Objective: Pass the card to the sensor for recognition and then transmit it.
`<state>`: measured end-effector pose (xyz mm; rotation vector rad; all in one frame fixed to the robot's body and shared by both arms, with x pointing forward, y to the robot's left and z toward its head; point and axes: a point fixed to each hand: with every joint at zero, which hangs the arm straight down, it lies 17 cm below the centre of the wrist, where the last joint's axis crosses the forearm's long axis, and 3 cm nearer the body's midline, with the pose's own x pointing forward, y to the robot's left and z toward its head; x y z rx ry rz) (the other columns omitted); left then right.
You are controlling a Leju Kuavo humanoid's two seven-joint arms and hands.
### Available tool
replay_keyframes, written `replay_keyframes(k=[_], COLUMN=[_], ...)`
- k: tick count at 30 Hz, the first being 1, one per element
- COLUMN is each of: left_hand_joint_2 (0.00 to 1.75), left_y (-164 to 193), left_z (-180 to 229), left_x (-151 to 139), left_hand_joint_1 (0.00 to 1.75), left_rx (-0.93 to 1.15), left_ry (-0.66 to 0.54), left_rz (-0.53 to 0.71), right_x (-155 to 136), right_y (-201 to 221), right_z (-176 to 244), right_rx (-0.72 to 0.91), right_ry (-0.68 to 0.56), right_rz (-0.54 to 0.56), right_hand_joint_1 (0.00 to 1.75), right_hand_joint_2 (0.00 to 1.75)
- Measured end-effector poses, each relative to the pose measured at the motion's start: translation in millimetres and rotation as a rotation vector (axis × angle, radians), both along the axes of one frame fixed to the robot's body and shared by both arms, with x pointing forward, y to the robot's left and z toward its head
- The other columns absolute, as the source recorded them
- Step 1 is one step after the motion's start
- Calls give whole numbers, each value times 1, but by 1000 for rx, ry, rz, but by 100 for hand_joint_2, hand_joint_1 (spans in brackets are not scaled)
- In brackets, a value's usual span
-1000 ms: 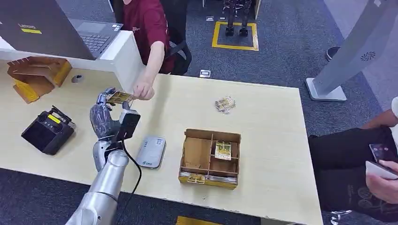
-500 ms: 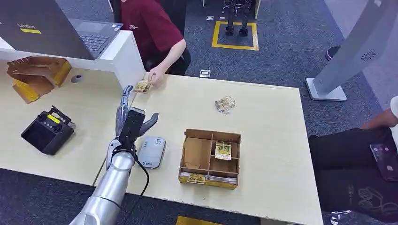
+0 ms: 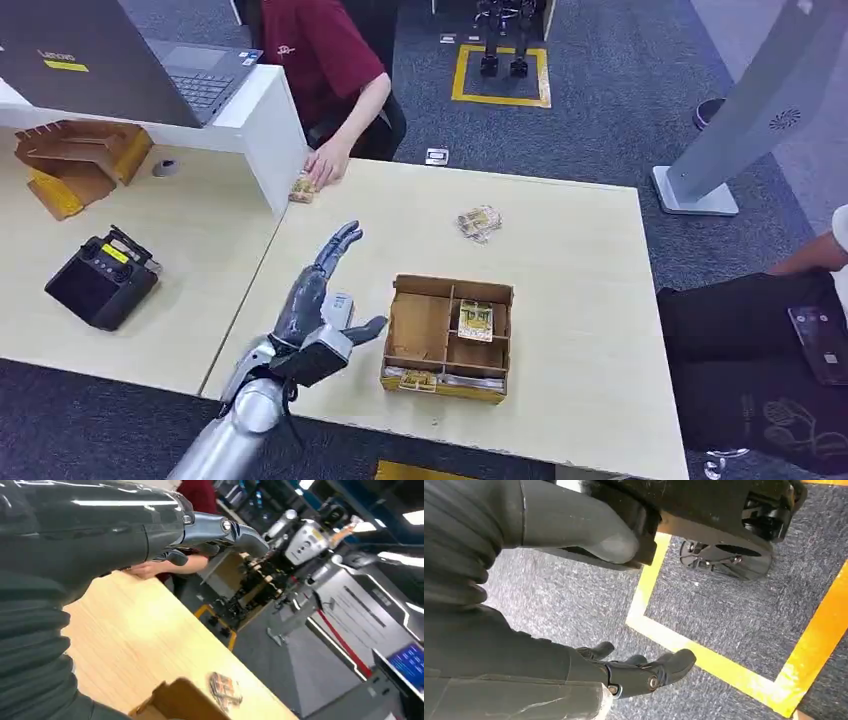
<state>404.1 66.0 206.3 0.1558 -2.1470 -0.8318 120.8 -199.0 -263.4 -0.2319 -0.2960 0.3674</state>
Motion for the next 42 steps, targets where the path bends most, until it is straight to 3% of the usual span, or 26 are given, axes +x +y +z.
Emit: replay_keyframes(k=[7,18,28,35,42], left_hand_joint_2=[175,175,175,175,175], left_y=[-37,-61,-65,-64,-68], left_z=[-21,-49,-56,-68,-87], left_x=[-52,-99,-110,-108,-107], left_hand_joint_1=[0,0,0,0,0], left_rx=[199,312,363,444,492], left_ry=[-168,-244,-300,-379,-370], left_rz=[-29,-78,-57,33,51], right_x=[-2,-2,-2,-2,-3], right_y=[-2,-5,-6,-6,-6], right_z=[-1,-1,-1,-1,-1], right_rx=[4,5,4,2,-1], right_ry=[5,6,5,7,11], right_rz=[-27,-55,-60,-51,-46], right_hand_joint_1=[0,0,0,0,0], right_hand_joint_2=[175,175,175,175,175])
